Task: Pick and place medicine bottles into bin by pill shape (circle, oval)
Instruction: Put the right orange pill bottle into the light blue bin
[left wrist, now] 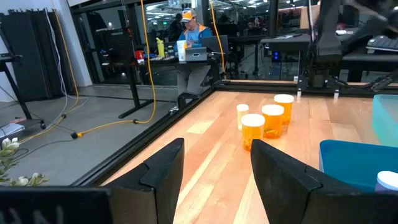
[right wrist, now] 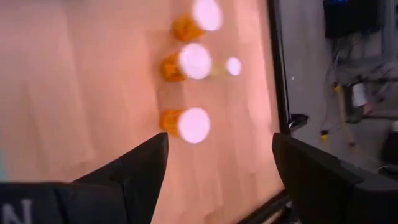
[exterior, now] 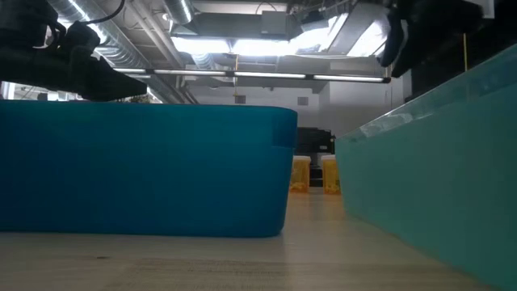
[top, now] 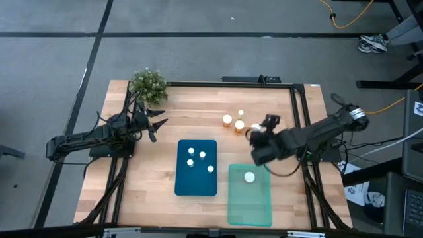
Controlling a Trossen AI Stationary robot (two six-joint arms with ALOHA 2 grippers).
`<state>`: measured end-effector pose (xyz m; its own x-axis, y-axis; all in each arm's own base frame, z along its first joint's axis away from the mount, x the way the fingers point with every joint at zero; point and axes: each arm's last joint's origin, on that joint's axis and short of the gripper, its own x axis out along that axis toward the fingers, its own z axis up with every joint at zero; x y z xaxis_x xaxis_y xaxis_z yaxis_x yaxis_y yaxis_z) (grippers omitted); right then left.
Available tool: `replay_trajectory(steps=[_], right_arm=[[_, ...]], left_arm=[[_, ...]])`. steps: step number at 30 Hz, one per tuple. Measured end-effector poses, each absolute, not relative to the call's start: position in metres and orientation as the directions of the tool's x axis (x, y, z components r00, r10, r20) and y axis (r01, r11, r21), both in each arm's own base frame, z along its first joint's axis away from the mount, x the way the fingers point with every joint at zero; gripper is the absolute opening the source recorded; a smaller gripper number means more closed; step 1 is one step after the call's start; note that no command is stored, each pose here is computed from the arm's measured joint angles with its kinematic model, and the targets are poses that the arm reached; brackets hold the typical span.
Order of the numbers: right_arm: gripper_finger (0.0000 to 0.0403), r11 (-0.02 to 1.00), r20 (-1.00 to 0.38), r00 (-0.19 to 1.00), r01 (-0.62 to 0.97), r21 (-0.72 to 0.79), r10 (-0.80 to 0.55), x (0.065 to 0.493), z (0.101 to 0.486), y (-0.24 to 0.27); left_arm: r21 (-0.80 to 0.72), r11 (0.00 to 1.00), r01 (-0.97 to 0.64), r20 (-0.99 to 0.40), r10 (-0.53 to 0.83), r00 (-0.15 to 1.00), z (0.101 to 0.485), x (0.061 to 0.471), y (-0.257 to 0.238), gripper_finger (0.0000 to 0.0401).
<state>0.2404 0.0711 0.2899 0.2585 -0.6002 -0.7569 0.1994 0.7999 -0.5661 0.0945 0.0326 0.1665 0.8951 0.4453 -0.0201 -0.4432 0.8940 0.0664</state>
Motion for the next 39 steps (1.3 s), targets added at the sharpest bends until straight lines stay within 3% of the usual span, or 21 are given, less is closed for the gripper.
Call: replay_trajectory(steps=[7,16,21,30,35,39], right_arm=[[0.0289,0.801,-0.723,0.371,0.415,-0.432,-0.582,0.222,0.285,0.011],[0.0289,0.834,-0.618,0.564,0.425,-0.351,-0.547,0.228,0.248,-0.024],[0.0289,0.825,-0.663,0.528,0.502,-0.26,-0.53,0.227,0.238,-0.045],[0.0289,0.927,-0.885,0.434,0.375,0.007,-0.169,0.209,0.222,-0.041],[0.0289,0.894,-0.935,0.299,0.446,-0.041,-0.192,0.197,0.216,-0.033],[0.0289,0.895,-0.938,0.298,0.445,-0.025,-0.174,0.195,0.203,-0.028]], left_arm=[[0.067,0.894,-0.443,-0.021,0.445,0.895,0.166,0.095,0.033,0.0177],[0.066,0.894,-0.443,-0.02,0.445,0.895,0.166,0.095,0.033,0.0177],[0.066,0.894,-0.443,-0.02,0.445,0.895,0.166,0.095,0.033,0.0177],[0.066,0.894,-0.443,-0.021,0.445,0.895,0.166,0.095,0.033,0.0177],[0.066,0.894,-0.443,-0.021,0.445,0.895,0.166,0.095,0.033,0.0177],[0.067,0.894,-0.443,-0.021,0.445,0.895,0.166,0.095,0.033,0.0177]])
